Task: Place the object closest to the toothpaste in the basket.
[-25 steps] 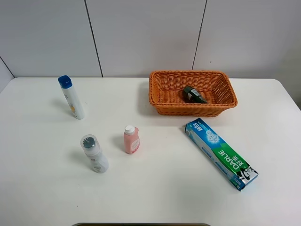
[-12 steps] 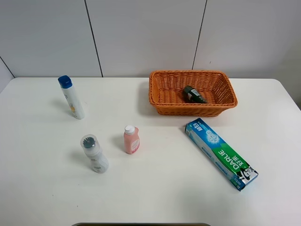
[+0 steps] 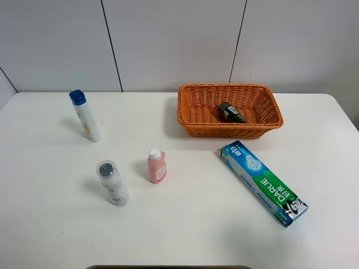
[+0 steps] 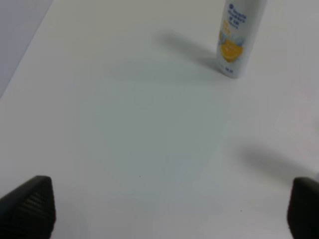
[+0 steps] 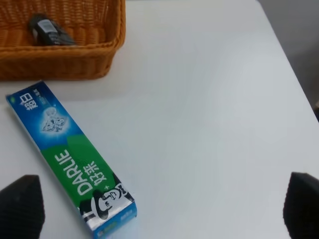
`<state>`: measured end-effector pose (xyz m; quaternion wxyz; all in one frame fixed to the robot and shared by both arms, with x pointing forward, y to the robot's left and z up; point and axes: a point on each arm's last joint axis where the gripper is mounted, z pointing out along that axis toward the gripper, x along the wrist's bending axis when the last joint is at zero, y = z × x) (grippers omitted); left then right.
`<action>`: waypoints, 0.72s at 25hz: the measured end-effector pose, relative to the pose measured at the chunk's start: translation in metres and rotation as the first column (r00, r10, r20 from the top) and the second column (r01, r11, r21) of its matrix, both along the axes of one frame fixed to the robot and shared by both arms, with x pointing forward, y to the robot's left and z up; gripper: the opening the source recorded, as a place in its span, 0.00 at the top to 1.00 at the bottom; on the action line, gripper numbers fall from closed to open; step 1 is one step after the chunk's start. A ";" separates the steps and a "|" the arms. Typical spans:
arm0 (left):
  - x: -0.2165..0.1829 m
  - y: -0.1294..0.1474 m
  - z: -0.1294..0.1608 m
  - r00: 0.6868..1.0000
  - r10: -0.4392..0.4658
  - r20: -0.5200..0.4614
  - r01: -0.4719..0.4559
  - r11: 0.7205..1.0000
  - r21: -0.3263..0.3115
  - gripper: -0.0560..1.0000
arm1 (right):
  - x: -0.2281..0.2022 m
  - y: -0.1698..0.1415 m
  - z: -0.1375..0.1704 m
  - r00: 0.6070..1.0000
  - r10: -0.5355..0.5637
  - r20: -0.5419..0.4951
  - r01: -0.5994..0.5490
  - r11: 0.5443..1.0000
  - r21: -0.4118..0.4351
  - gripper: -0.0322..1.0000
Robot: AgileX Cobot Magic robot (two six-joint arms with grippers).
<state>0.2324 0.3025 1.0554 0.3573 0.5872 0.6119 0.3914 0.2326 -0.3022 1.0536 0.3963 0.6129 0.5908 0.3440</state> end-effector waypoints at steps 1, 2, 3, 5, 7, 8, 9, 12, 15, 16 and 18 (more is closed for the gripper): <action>0.000 0.000 0.000 1.000 0.000 0.000 0.000 1.000 0.000 0.06 | 0.000 0.000 0.000 1.000 0.000 -0.001 0.000 1.000 0.000 0.01; 0.000 0.000 0.000 1.000 0.000 0.000 0.000 1.000 0.000 0.06 | 0.000 0.000 0.000 1.000 0.000 -0.001 0.000 1.000 0.000 0.01; 0.000 0.000 0.000 1.000 0.000 0.000 0.000 1.000 0.000 0.06 | 0.000 0.000 0.000 1.000 0.000 -0.001 0.000 1.000 0.000 0.01; 0.000 0.000 0.000 1.000 0.000 0.000 0.000 1.000 0.000 0.06 | 0.000 0.000 0.000 1.000 0.000 -0.001 0.000 1.000 0.000 0.01; 0.000 0.000 0.000 1.000 0.000 0.000 0.000 1.000 0.000 0.06 | 0.000 0.000 0.000 1.000 0.000 -0.001 0.000 1.000 0.000 0.01; 0.000 0.000 0.000 1.000 0.000 0.000 0.000 1.000 0.000 0.06 | 0.000 0.000 0.000 1.000 0.000 -0.001 0.000 1.000 0.000 0.01; 0.000 0.000 0.000 1.000 0.000 0.000 0.000 1.000 0.000 0.06 | 0.000 0.000 0.000 1.000 0.000 -0.001 0.000 1.000 0.000 0.01; 0.000 0.000 0.000 1.000 0.000 0.000 0.000 1.000 0.000 0.06 | 0.000 0.000 0.000 1.000 0.000 -0.001 0.000 1.000 0.000 0.01; 0.000 0.000 0.000 1.000 0.000 0.000 0.000 1.000 0.000 0.06 | 0.000 0.000 0.000 1.000 0.000 -0.001 0.000 1.000 0.000 0.01; 0.000 0.000 0.000 1.000 0.000 0.000 0.000 1.000 0.000 0.06 | 0.000 0.000 0.000 1.000 0.000 -0.001 0.000 1.000 0.000 0.01; 0.000 0.000 0.000 1.000 -0.001 0.000 0.001 1.000 -0.001 0.06 | 0.000 0.000 0.000 1.000 0.000 -0.001 0.000 1.000 0.000 0.01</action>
